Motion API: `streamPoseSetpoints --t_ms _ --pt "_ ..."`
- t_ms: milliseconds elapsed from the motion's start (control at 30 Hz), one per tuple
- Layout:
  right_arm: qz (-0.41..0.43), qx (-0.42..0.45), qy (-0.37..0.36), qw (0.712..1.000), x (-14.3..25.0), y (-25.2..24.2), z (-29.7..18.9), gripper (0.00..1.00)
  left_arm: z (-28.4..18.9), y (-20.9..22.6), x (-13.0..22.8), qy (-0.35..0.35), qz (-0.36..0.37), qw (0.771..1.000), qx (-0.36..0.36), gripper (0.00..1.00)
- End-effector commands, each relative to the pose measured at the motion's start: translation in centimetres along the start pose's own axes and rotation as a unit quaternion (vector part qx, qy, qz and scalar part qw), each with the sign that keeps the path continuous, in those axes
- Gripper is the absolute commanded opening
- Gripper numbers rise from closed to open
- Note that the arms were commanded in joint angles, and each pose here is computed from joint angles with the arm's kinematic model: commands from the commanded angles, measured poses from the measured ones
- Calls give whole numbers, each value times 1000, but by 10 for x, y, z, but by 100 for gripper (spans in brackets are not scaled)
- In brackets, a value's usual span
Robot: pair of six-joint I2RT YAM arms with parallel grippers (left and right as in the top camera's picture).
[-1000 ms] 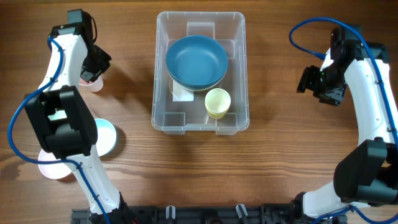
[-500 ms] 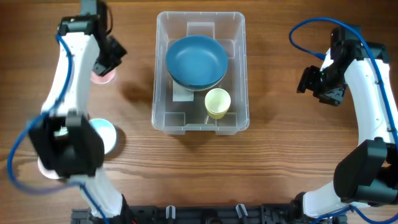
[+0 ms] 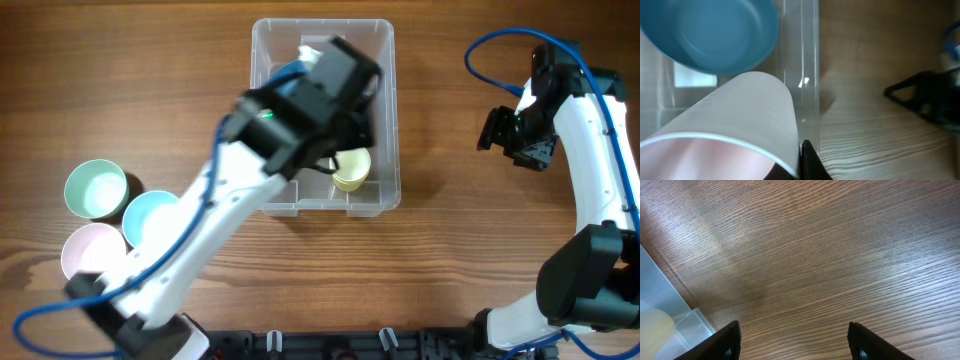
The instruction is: Pack container
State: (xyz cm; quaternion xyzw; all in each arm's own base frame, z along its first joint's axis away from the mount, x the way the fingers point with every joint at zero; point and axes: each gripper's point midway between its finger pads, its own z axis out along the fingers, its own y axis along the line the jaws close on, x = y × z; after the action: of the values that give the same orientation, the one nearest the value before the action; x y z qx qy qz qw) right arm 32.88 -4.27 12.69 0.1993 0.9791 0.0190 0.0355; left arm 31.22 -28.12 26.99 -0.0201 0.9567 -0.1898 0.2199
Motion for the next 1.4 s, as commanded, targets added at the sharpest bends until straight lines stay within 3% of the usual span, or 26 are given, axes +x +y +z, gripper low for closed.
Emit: streamPoseSetpoints --t_ms 0,133,367,400,433,500,667,767,967,1000,1067,1233,1367 --pt "3 -9 -11 1000 -3 4 -8 69 38 3 20 52 -8 998 -30 4" --pt "3 -9 -11 1000 -3 4 -8 69 69 7 37 100 -9 994 -48 4" --pt "3 -9 -11 1000 -3 4 -8 69 83 11 41 113 -9 992 -60 6" --pt "3 -9 -11 1000 -3 4 -8 69 83 11 41 113 -9 992 -60 28" --pt "3 -9 -11 1000 -3 4 -8 69 83 11 41 113 -9 992 -60 43" --pt "3 -9 -11 1000 -3 4 -8 69 83 11 41 113 -9 992 -60 63" --pt "2 -9 -11 1000 -3 4 -8 69 79 19 36 105 -12 992 -71 87" --pt "2 -9 -10 1000 -2 3 -8 70 38 71 1 43 -42 988 -141 100" --pt "1 -9 -10 1000 -2 3 -8 70 -85 190 -45 -76 -168 956 -229 100" --pt "-1 -9 -11 1000 -3 4 -8 70 -120 227 -47 -106 -225 938 -243 100" --pt "-1 -9 -12 1000 -3 4 -8 70 -145 261 -45 -123 -283 916 -255 100" --pt "-3 -9 -11 1000 -3 4 -8 70 -131 316 -21 -72 -355 883 -300 100" --pt "-4 -9 -11 1000 -3 4 -8 70 -69 346 15 8 -384 871 -307 100"
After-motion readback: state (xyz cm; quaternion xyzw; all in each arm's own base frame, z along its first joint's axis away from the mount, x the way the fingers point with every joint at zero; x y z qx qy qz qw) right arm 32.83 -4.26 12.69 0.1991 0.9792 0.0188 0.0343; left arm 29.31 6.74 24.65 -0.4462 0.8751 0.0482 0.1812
